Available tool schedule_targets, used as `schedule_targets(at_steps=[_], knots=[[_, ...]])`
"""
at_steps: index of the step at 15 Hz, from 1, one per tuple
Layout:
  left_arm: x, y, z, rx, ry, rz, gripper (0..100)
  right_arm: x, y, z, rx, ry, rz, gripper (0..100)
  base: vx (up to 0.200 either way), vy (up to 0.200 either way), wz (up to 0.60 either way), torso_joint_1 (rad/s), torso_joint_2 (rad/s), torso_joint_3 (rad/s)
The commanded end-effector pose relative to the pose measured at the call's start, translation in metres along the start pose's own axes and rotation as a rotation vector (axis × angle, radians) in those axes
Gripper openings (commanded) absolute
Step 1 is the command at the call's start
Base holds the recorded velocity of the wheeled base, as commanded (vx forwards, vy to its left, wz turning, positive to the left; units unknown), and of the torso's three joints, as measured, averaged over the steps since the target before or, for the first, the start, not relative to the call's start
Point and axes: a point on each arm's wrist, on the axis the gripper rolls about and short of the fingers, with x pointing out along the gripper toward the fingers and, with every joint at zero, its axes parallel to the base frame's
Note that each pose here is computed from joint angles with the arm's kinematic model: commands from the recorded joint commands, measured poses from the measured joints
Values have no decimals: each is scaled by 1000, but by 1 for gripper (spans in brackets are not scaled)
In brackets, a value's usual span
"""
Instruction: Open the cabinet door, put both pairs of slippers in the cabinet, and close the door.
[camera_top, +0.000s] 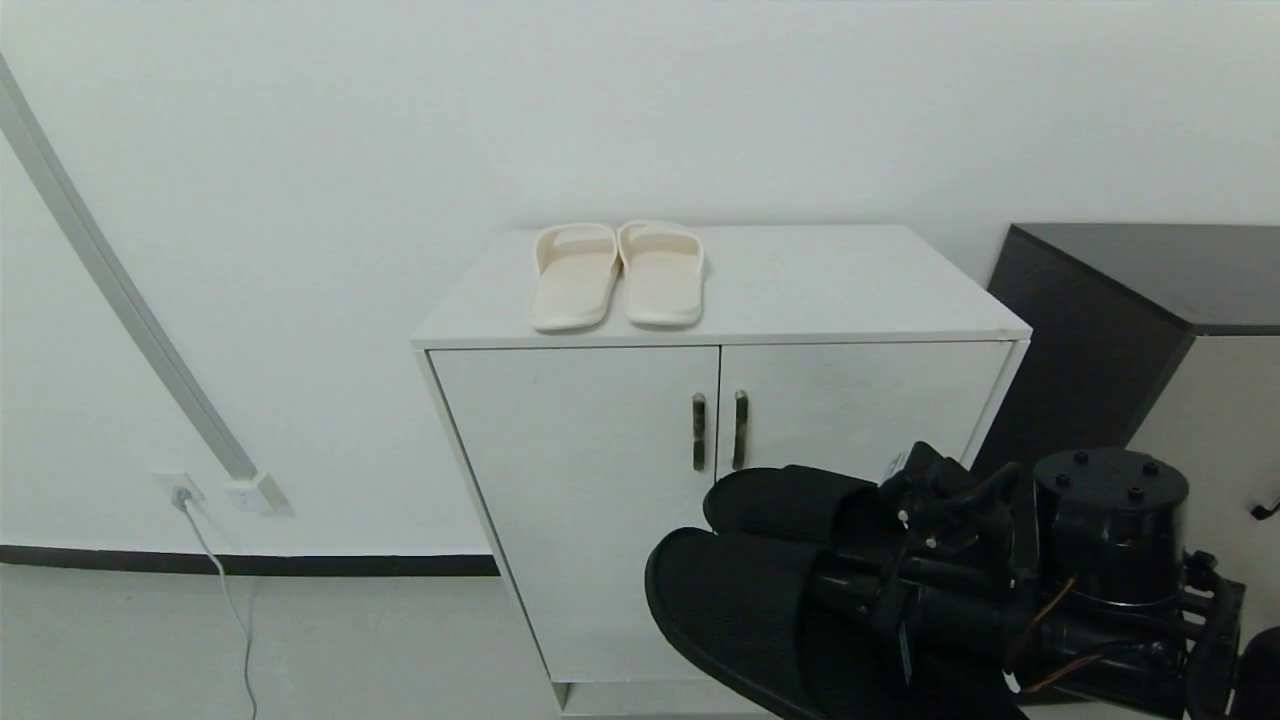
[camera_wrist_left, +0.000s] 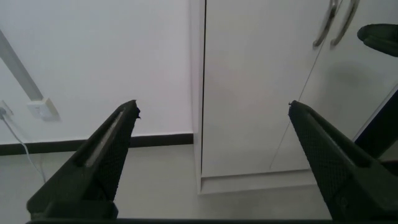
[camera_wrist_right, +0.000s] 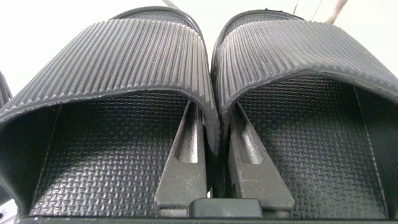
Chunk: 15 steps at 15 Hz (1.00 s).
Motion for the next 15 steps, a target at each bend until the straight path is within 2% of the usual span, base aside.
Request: schedule_targets(at_steps=[1, 8, 14, 15], knots=[[0, 0, 0, 0, 1, -1, 100, 1, 0, -1, 1, 4, 1, 0, 0, 0, 0, -178, 486, 320], [0, 0, 0, 1, 1, -1, 100, 0, 0, -3, 1, 12, 1, 0, 0, 0, 0, -152, 479, 327], [0, 0, 0, 3, 1, -1, 100, 0, 0, -3, 1, 12, 0, 0, 0, 0, 0, -90, 457, 359], [0, 0, 0, 15, 1, -1, 100, 0, 1, -4, 2, 15, 2, 0, 0, 0, 0, -32, 432, 383]])
